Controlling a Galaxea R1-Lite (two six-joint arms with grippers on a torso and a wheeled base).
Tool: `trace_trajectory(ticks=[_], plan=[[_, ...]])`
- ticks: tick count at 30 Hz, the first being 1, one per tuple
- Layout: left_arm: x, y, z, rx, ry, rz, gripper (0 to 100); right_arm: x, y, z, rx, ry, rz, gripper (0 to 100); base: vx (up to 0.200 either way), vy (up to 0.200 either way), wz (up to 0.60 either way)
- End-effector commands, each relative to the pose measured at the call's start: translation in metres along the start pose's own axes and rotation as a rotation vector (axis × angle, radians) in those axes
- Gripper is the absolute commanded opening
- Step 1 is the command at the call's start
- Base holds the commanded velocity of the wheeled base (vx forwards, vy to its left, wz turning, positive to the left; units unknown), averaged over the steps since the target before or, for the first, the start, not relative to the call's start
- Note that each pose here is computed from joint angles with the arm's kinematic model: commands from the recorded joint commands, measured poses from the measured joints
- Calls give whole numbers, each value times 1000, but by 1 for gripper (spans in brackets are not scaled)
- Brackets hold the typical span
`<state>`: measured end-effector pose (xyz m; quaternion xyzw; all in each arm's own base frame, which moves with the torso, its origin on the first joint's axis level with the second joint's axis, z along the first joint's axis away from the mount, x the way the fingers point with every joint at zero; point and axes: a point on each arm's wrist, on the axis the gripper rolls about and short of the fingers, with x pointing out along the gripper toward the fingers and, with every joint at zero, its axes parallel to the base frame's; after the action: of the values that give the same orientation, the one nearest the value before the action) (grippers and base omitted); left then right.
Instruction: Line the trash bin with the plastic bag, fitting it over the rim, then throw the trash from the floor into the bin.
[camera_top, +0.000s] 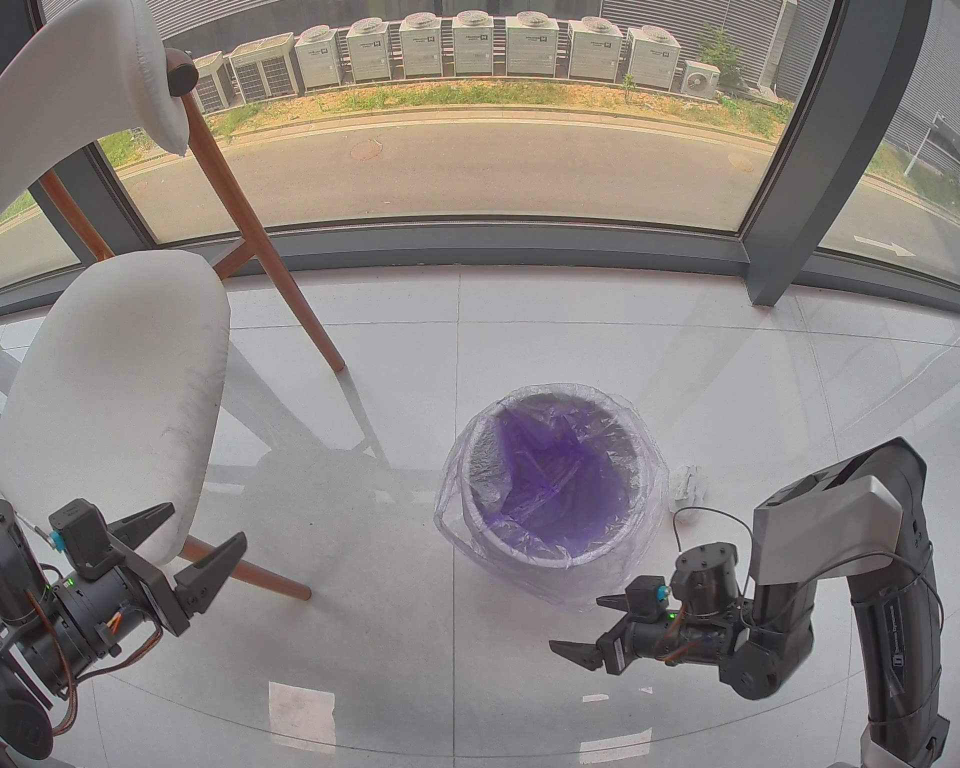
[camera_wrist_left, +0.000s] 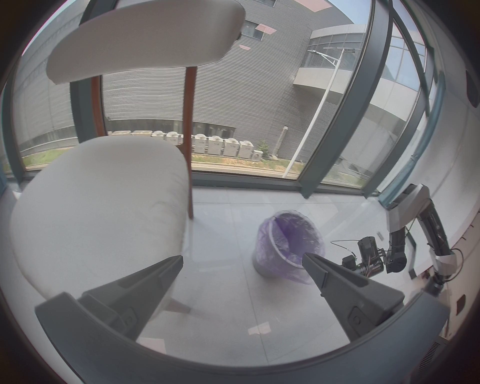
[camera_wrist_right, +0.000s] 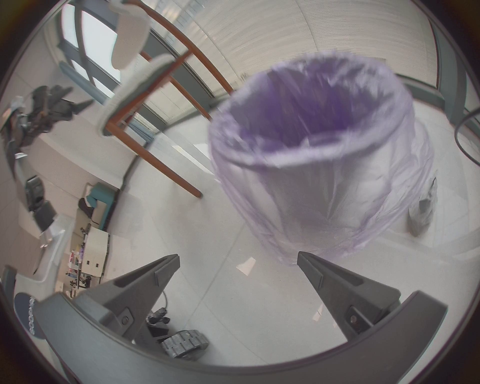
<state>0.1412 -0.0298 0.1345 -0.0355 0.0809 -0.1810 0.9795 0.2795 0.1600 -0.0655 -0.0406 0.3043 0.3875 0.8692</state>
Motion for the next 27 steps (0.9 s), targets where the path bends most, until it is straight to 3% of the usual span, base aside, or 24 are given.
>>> trace_trajectory(ticks=[1,6,8,10,12,13,15,19,23,27], plan=[[21,-22,-19,-10,152,-233,100,-74,27,-27,20,45,170,100,0,0,0],[46,-29,-31,-80,257,-316,100,-106,18,-8,97,-46,170,100,0,0,0],[70,-29,-34,-158,300,-305,100,-117,-3,12,209,-164,99,100,0,0,0],[82,-28,-36,-205,320,-289,100,-123,-15,17,314,-203,66,100,0,0,0],[106,-30,-47,-317,378,-255,100,-135,-37,22,512,-277,-12,100,0,0,0],[106,-30,-47,-322,382,-252,100,-136,-39,22,521,-282,-17,100,0,0,0],[131,-35,-55,-425,399,-204,100,-143,-60,25,630,-354,-124,100,0,0,0],[171,-35,-68,-524,372,-123,100,-140,-74,18,686,-373,-247,100,0,0,0],[205,-33,-97,-515,387,-57,100,-125,-88,17,690,-385,-295,100,0,0,0],[239,-35,-113,-503,308,-40,100,-105,-101,29,659,-446,-330,100,0,0,0]])
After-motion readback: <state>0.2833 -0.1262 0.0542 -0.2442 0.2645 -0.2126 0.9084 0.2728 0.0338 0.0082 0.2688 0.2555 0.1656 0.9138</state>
